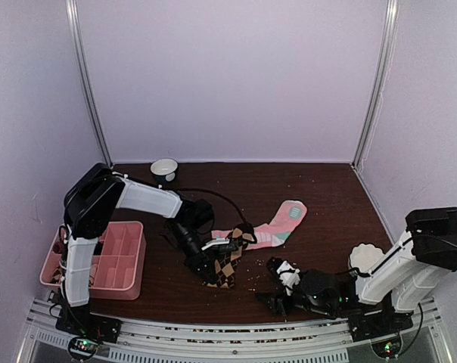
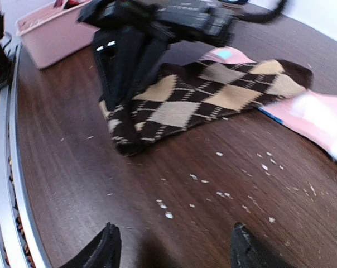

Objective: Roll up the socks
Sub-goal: Roll the sock.

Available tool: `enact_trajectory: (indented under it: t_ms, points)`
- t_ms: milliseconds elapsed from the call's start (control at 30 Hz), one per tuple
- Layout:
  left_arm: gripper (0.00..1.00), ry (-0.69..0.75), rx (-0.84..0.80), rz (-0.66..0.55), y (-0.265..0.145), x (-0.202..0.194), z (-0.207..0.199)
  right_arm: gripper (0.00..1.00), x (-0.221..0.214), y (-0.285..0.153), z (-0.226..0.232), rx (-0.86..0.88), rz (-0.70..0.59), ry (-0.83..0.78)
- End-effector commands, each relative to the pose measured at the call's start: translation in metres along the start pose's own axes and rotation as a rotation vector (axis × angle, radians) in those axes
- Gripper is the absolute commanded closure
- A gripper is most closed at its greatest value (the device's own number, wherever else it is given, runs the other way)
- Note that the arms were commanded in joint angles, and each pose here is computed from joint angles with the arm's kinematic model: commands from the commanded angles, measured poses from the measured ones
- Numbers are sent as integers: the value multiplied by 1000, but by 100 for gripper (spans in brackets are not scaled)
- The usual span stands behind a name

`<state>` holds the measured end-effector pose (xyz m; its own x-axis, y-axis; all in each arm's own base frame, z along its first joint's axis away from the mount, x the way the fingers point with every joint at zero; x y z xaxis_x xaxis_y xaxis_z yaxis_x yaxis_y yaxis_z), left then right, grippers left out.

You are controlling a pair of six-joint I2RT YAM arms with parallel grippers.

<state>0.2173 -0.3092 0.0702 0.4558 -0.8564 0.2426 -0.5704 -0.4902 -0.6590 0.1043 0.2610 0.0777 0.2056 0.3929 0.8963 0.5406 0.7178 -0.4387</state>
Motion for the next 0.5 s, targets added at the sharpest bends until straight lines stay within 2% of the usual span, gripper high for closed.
enact_trajectory:
  t_ms: [0,267,467]
  points:
    - [97,-51,34,48,4,-8,14,39,31,17,29,-19,-53,-292]
    - [97,-45,74,61,3,-8,19,49,48,47,53,46,-40,-480]
    - [97,-44,70,59,3,-8,19,54,48,67,50,70,-4,-542]
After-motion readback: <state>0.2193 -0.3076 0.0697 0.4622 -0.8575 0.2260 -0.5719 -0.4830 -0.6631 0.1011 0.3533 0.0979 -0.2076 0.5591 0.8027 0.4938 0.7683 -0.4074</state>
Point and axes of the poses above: each gripper's point midway between its finger pads, its own y axis out along the fingers, its own z axis along the line the jaws close on, x = y × z, the point moved 8 cm from there along -y, back along the fingers, and after that the axes turned 12 degrees about -y, right-handed, at the moved point
